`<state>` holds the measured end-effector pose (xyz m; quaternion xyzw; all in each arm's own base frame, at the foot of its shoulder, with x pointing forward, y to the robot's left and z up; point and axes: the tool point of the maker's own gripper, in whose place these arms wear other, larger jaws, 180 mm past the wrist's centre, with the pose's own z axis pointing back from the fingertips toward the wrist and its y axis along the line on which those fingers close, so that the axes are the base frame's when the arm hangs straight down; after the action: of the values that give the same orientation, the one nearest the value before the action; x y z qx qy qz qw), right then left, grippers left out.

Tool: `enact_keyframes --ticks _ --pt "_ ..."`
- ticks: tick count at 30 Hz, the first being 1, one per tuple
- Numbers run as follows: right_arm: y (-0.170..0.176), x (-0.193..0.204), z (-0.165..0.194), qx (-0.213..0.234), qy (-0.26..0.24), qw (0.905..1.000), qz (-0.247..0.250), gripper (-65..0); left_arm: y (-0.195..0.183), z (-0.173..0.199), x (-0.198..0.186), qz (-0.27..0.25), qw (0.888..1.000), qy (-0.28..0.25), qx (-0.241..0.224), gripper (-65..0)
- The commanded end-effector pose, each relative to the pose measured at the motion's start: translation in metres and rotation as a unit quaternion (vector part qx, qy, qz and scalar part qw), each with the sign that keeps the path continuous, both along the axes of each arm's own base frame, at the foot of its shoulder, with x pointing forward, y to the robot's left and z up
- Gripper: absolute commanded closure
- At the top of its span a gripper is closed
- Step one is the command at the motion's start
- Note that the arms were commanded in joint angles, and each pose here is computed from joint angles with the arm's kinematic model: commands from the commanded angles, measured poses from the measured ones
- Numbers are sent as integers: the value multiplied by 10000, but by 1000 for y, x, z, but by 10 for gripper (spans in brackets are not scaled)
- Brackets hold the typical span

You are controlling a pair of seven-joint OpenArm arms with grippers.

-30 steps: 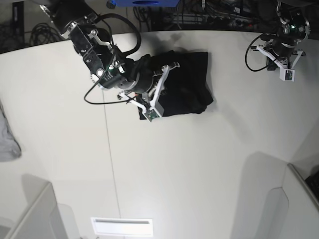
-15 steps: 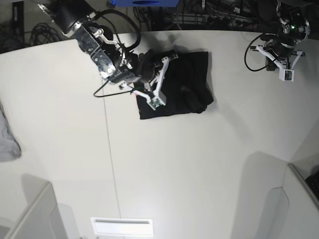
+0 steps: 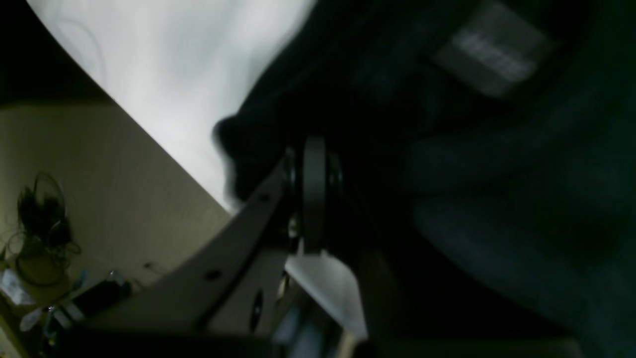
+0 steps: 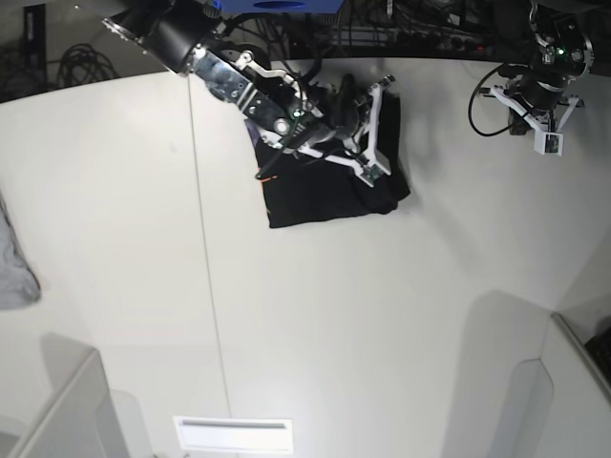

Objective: Fold the T-shirt properly

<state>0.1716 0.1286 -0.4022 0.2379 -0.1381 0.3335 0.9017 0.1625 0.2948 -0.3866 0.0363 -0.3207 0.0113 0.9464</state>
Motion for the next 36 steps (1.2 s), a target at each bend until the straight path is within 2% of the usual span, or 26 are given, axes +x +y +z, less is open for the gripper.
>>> enact_keyframes --ticks 1,5,8,11,14,17,20,24,27,31,34,36 --pt "16 4 13 221 -123 9996 129 0 3 8 5 -44 9999 -149 62 0" --pt "28 1 32 411 -326 9980 350 0 3 8 5 -38 9999 -151 66 0" --pt "25 20 62 786 -617 9950 64 0 4 9 5 -43 9998 -152 76 0" --pt "10 51 71 880 -741 9923 -456 0 1 10 7 -61 9998 -197 25 0" --pt "-4 83 68 865 -889 9882 -902 0 -8 13 10 -14 9987 -363 -359 0" --pt "-5 98 56 805 -959 9865 -1056 0 -16 16 12 11 9964 -485 -691 0" --pt "-5 106 40 709 -906 9863 -1180 0 -20 16 14 -12 9958 -521 -754 0" --pt "3 103 26 663 -777 9877 -1180 0 -20 16 14 -9 9958 -522 -756 0" --pt "18 91 27 710 -829 9899 -902 0 -21 17 15 -12 9955 -536 -785 0" --pt "21 90 37 784 -892 9893 -848 0 -23 19 15 -23 9950 -571 -819 0" --pt "9 94 59 894 -1091 9864 -845 0 -31 25 20 32 9897 -767 -1208 0" --pt "-11 104 78 1024 -1235 9807 -1117 0 -37 32 24 68 9832 -949 -1557 0"
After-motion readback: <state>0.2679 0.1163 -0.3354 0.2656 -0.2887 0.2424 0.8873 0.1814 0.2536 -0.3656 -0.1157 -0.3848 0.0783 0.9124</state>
